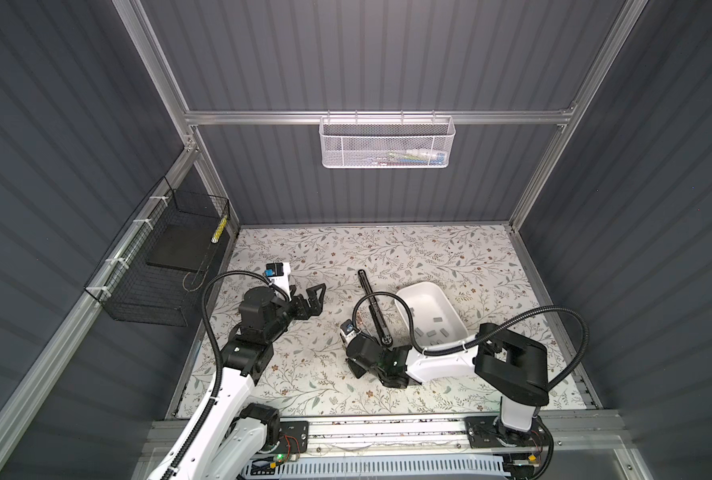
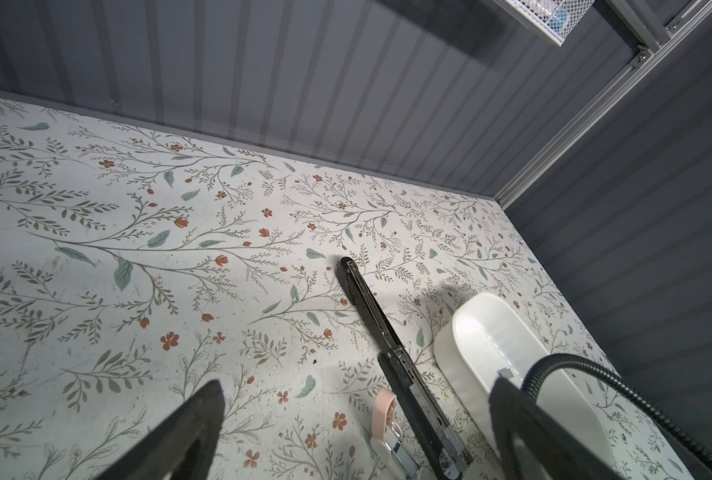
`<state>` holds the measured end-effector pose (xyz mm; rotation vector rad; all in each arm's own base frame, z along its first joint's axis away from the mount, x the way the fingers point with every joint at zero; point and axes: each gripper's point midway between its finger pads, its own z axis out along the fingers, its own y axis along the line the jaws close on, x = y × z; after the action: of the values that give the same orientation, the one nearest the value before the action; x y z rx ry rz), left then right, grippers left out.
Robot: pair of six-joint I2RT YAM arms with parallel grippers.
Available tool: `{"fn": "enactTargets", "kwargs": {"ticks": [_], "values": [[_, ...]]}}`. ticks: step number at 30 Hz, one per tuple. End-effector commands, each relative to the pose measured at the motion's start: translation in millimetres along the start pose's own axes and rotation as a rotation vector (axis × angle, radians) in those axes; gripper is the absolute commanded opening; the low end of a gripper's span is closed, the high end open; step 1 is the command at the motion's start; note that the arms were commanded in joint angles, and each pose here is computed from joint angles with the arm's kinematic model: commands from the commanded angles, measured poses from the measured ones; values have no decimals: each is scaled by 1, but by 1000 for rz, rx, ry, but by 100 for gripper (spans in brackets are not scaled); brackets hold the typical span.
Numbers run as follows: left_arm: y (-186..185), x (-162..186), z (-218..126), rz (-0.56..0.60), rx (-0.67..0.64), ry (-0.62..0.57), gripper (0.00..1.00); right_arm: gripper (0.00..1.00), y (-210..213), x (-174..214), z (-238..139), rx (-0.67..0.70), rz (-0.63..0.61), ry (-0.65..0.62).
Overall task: Load the staples into the stapler
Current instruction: 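Lower and press the strip into the beige stapler channel with the right gripper, then open the right gripper and lift it off the beige stapler while the left gripper moves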
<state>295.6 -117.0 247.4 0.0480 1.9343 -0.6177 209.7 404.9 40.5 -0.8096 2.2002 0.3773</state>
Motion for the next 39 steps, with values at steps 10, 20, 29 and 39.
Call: {"fn": "enactTargets", "kwargs": {"ticks": [10,20,29,39], "values": [[1,0,-4,-8,-5,-3,100,0,-7,26,-2,70,5,77],[1,0,-3,-8,-5,-3,100,26,-7,24,-6,79,10,70],[0,-1,-4,-6,-3,-4,100,36,-6,-3,-23,65,12,2],[0,0,-4,-9,0,-3,100,32,-11,-11,-30,76,16,-39]]}}
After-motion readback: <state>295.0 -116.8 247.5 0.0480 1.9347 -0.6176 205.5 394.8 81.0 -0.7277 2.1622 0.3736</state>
